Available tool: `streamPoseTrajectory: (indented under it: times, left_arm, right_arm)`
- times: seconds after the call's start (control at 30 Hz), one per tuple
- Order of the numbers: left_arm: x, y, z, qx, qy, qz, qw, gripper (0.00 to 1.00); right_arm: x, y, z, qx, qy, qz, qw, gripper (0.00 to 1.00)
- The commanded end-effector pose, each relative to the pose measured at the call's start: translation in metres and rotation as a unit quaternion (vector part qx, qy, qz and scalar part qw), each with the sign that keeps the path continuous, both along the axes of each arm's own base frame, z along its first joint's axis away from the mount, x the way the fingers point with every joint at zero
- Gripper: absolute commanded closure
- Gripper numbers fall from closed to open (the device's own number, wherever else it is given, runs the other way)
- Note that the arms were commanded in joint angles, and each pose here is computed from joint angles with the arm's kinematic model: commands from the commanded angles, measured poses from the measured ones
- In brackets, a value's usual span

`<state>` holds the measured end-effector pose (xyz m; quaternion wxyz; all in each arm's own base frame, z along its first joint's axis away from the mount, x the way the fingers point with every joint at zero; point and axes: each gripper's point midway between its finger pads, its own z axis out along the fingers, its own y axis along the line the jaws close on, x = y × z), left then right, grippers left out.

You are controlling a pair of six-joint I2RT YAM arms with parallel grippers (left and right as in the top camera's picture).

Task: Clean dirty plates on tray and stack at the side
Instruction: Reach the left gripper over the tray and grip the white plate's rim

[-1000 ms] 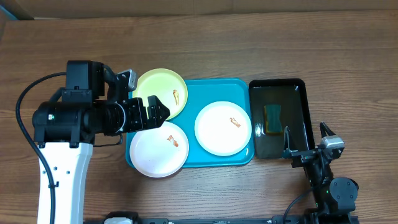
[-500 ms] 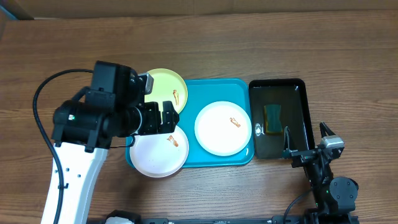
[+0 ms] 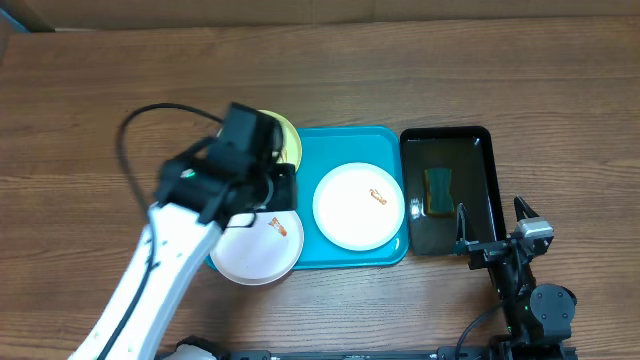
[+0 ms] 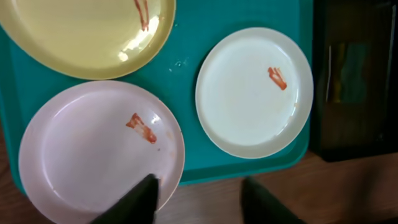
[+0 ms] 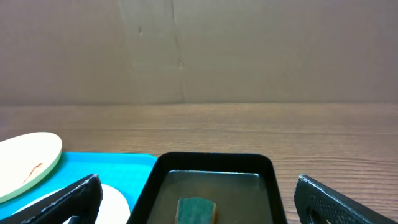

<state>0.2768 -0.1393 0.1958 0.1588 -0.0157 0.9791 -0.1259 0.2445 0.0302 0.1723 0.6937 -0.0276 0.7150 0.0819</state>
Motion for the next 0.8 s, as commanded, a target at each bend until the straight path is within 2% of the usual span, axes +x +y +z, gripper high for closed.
streamPoseTrajectory:
  times: [0.0, 0.07, 0.13, 0.37, 0.57, 0.7, 0.77]
  left_arm:
    - [0.012, -0.019, -0.031, 0.015, 0.021, 0.0, 1.0, 0.68]
    - [0.019, -0.027, -0.046, 0.023, 0.027, -0.003, 0.999, 0.59]
    - [0.024, -0.033, -0.063, 0.04, 0.038, -0.006, 0.998, 0.55]
    - [0.034, -0.039, -0.131, 0.098, 0.093, 0.0, 0.991, 0.55]
    - [0.03, -0.037, -0.17, 0.122, 0.137, 0.011, 0.983, 0.62]
    - [0.031, -0.037, -0.181, 0.126, 0.144, 0.01, 0.981, 0.82]
    - [0.032, -0.038, -0.187, 0.128, 0.146, 0.01, 0.981, 0.83]
  right_arm:
    - [0.0, 0.001, -0.004, -0.002, 0.003, 0.003, 1.0, 0.0]
    - [0.0, 0.001, -0.004, -0.002, 0.003, 0.003, 1.0, 0.0]
    - [0.0, 0.001, -0.004, -0.002, 0.003, 0.003, 1.0, 0.0]
    - [0.0, 0.001, -0.004, -0.002, 0.003, 0.003, 1.0, 0.0]
    - [0.0, 0.001, -0.004, -0.002, 0.003, 0.003, 1.0, 0.0]
    - [0.0, 0.001, -0.004, -0.002, 0.003, 0.003, 1.0, 0.0]
    - [0.0, 0.001, -0.004, -0.002, 0.003, 0.003, 1.0, 0.0]
